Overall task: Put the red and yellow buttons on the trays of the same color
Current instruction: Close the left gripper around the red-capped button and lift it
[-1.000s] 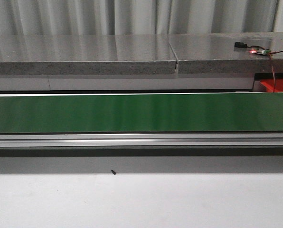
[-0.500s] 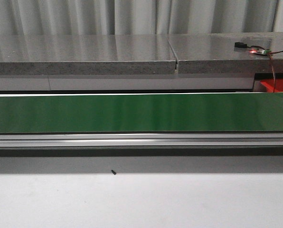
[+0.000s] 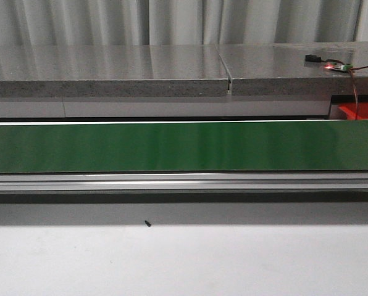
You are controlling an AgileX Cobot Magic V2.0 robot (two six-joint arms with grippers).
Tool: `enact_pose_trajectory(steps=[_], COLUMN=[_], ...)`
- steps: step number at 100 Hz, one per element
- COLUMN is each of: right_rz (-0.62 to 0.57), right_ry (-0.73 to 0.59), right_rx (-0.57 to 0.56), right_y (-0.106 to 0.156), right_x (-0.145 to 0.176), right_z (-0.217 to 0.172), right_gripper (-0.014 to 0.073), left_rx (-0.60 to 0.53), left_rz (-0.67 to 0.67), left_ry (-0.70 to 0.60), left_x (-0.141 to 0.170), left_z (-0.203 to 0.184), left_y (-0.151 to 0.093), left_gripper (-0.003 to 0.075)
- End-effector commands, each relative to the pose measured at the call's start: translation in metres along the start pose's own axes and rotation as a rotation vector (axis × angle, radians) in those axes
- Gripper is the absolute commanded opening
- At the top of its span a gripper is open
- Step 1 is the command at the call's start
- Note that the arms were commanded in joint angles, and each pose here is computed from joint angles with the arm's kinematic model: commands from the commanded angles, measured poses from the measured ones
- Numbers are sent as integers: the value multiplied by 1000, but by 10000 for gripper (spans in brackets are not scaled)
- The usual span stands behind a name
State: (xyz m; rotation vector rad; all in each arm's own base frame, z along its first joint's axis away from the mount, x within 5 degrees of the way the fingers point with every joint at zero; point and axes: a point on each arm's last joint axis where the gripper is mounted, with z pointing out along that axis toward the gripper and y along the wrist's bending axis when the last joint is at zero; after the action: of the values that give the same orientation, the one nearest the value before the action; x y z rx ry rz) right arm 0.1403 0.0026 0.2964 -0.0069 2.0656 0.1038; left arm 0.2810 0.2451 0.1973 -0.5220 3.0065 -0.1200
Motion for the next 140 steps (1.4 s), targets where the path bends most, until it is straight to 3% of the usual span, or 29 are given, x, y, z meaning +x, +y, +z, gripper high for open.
enact_pose_trajectory(steps=[1,15,38,61,78,103,124,140], right_rz=[2,2,1,1,2,2,2,2], right_ry=[-101,-101,-91,-91,-93,-91,-88,-88], right_rx=[12,12,9,9,9,9,8,8], right_y=[0,0,0,0,0,0,0,0], right_x=[-15,-15,-14,-14,-14,-14,-14,-14], right_z=[-5,-5,-5,-5,-5,-5,-5,-5], right_gripper=[-67,-67,-67,-67,-67,-67,-67,-67], left_rx=[-22,-16,22,29,17,48,-77,19], left_rz=[5,3,-11,-34,44,241,337,333], left_ry=[-82,-78,-90,-186,-263,-304,-259,-199], left_x=[-3,-2,0,10,15,4,-9,-18], left_z=[-26,-26,-33,-75,-108,-140,-134,-112], left_y=[-2,-3,-8,-27,-63,-134,-171,-185], left_gripper=[283,171,170,169,169,169,169,169])
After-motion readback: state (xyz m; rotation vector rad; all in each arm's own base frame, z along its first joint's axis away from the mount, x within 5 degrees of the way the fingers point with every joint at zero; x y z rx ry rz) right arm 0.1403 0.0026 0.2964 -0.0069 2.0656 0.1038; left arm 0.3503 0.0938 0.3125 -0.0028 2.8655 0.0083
